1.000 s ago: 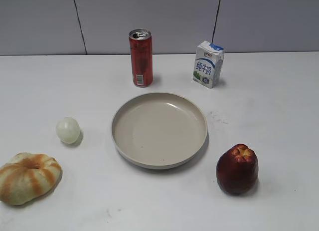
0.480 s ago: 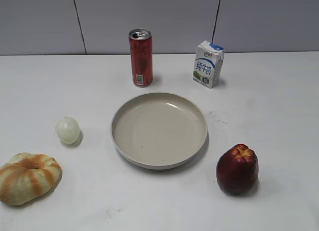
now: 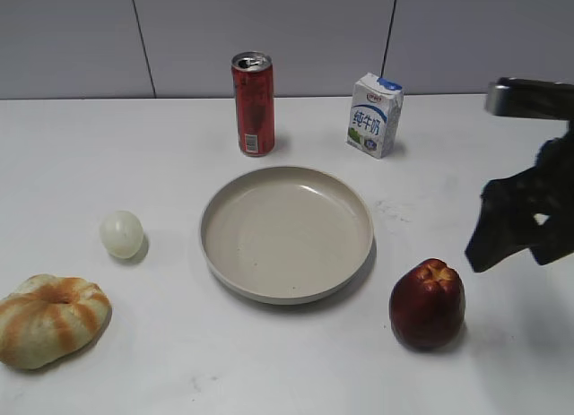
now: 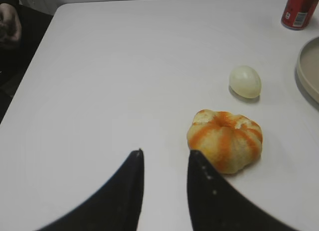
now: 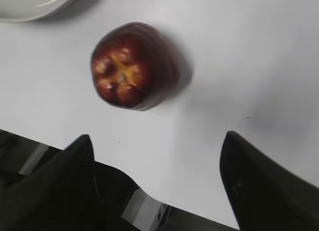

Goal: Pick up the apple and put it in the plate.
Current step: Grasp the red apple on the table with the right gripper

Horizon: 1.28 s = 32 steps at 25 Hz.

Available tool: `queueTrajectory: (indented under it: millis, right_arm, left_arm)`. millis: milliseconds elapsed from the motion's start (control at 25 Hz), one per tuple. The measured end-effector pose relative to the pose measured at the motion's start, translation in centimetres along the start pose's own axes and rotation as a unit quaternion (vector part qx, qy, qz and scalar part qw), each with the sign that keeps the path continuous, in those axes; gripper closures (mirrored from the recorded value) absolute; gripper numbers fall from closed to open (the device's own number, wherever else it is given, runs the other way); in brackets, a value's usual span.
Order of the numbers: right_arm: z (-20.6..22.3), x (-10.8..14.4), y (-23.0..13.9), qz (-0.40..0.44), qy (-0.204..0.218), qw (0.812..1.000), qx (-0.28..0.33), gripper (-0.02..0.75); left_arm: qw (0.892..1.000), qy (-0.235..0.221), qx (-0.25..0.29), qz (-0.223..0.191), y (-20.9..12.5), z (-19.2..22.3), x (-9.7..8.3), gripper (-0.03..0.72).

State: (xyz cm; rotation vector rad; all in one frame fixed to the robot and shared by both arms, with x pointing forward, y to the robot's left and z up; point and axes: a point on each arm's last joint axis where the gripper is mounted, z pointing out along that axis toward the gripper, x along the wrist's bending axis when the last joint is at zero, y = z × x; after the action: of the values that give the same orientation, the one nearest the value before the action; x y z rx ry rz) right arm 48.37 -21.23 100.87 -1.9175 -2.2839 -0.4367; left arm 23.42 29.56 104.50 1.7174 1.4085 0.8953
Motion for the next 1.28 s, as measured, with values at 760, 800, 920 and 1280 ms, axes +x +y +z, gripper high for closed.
queueTrajectory:
  millis: [760,800,920,1280]
  right_arm:
    - [9.1,3.5,1.7,-0.017,-0.072,0.995,0.061,0.160]
    - [9.1,3.6,1.7,-0.016,-0.072,0.996,0.059,0.178]
    - [9.0,3.6,1.8,-0.013,-0.072,0.996,0.060,0.188]
    - [5.9,5.5,4.8,-0.026,-0.059,0.997,0.046,0.188]
  left_arm:
    - [1.000,0.000,0.000,0.000,0.0,0.0,0.0,0.452]
    - [1.000,0.000,0.000,0.000,0.0,0.0,0.0,0.452]
    - [1.000,0.000,0.000,0.000,0.0,0.0,0.0,0.452]
    - [1.000,0.000,0.000,0.000,0.0,0.0,0.0,0.452]
